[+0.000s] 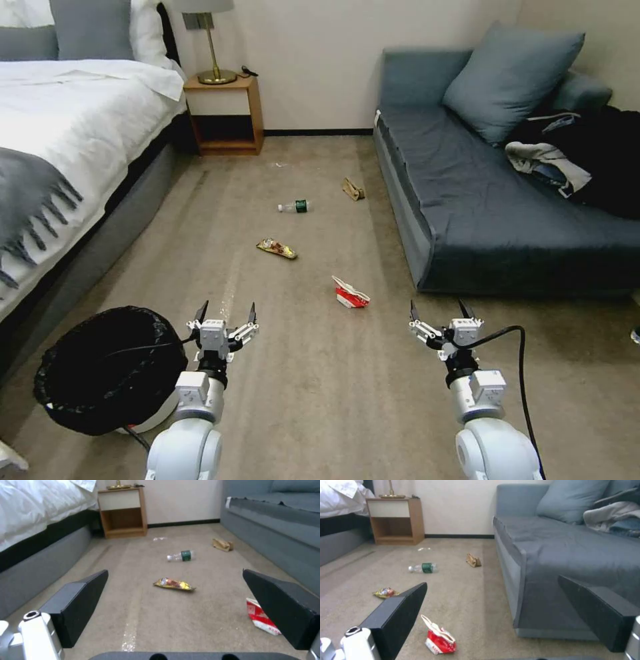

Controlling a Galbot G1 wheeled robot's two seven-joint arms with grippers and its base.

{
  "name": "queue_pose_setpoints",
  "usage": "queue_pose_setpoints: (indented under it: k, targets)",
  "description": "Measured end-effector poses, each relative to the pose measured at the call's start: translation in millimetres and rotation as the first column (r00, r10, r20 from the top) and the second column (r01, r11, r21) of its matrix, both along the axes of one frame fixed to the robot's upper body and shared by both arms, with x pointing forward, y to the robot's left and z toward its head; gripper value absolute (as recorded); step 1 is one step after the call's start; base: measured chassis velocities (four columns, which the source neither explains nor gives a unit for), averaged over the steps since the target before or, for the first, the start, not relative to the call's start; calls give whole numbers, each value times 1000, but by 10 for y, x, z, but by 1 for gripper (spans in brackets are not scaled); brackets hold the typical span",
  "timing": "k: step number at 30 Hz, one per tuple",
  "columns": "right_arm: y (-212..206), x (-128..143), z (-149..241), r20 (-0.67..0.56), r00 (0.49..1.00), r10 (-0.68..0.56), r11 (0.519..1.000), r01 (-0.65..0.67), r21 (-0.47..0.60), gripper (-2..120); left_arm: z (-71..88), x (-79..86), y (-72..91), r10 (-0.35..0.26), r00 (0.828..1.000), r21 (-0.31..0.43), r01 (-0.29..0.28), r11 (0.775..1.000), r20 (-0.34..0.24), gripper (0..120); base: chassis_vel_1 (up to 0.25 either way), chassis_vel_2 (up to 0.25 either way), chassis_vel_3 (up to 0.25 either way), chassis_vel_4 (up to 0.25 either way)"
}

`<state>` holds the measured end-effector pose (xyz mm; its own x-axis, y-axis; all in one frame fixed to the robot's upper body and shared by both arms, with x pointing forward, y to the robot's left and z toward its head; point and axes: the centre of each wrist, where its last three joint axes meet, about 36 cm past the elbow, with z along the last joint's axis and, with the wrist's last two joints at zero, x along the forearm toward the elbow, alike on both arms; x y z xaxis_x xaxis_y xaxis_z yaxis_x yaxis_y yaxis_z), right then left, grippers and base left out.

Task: Pick up the trash bin, then pick up the garbage on the floor and place it into the trash bin.

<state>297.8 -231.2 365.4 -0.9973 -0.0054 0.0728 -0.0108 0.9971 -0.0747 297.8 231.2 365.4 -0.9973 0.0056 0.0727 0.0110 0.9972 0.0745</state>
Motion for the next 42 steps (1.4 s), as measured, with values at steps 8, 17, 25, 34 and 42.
queue_pose_setpoints:
  k: [8, 17, 25, 34, 42]
  targets:
    - [0, 0, 0, 0, 1000, 0, 1000, 0, 0, 100, 0, 0, 0, 0, 1000, 0, 0, 1000, 0, 100, 0, 0, 0, 0]
    - [0, 0, 0, 0, 1000, 0, 1000, 0, 0, 100, 0, 0, 0, 0, 1000, 0, 0, 1000, 0, 100, 0, 0, 0, 0]
    - [53, -24, -47, 22, 1000, 11, 1000, -11, 6, 100, 2, -5, 23, 6, 1000, -13, -6, 1000, 4, 100, 0, 0, 0, 0]
    - [557, -270, -426, 150, 982, 111, 990, -122, 65, 100, 70, -134, 402, 110, 985, -211, -80, 974, 134, 100, 0, 0, 0, 0]
    - [577, -219, -473, 232, 960, 159, 985, -169, 25, 100, 237, -179, 506, 347, 929, -221, -314, 923, 129, 100, 0, 0, 0, 0]
